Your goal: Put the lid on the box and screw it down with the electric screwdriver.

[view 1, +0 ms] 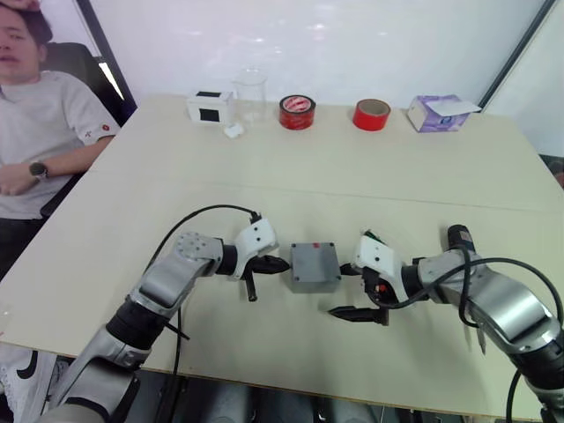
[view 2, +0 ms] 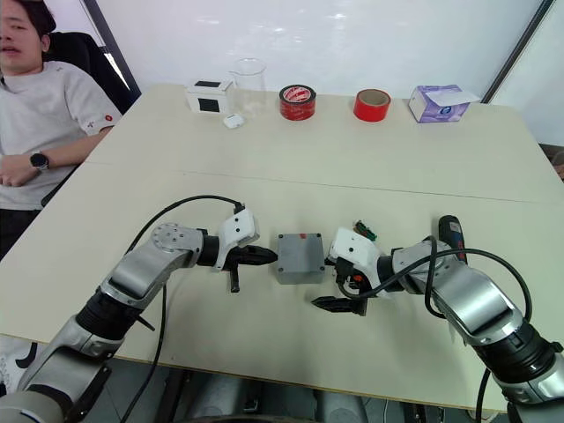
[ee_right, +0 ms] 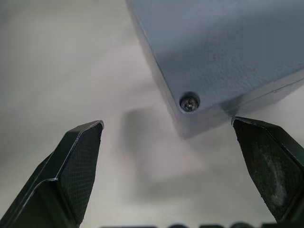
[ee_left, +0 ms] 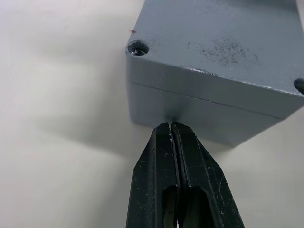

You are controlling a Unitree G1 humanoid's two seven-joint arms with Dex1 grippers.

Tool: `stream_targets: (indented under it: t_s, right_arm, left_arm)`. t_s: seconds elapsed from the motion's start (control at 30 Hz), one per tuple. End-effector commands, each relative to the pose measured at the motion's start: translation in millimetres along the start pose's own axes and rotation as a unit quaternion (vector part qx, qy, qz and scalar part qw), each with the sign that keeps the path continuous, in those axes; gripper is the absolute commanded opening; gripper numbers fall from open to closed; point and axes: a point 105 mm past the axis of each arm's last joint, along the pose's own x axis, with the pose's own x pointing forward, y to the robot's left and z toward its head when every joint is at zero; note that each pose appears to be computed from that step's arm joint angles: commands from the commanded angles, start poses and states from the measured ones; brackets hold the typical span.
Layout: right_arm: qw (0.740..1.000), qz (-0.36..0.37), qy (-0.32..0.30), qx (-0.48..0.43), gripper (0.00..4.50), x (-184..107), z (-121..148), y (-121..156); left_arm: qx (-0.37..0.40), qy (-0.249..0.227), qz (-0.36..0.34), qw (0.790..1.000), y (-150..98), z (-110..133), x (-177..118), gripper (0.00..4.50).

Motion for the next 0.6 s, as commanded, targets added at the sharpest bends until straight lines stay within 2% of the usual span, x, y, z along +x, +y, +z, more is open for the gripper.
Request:
stream_targets:
  t_s: [0.03,0.6]
  right_arm:
    - [1.0,0.018,-0.018,-0.016,4.46,2.5,10.3,12.7]
    - [1.0,0.008,-0.025,-0.007,4.46,1.7,13.1,12.9]
  left_arm:
    - [0.028,-0.019,0.002,0.999,-1.7,14.2,-1.5,0.0]
    - [0.026,-0.023,0.005,0.999,1.0,15.1,-1.6,0.0]
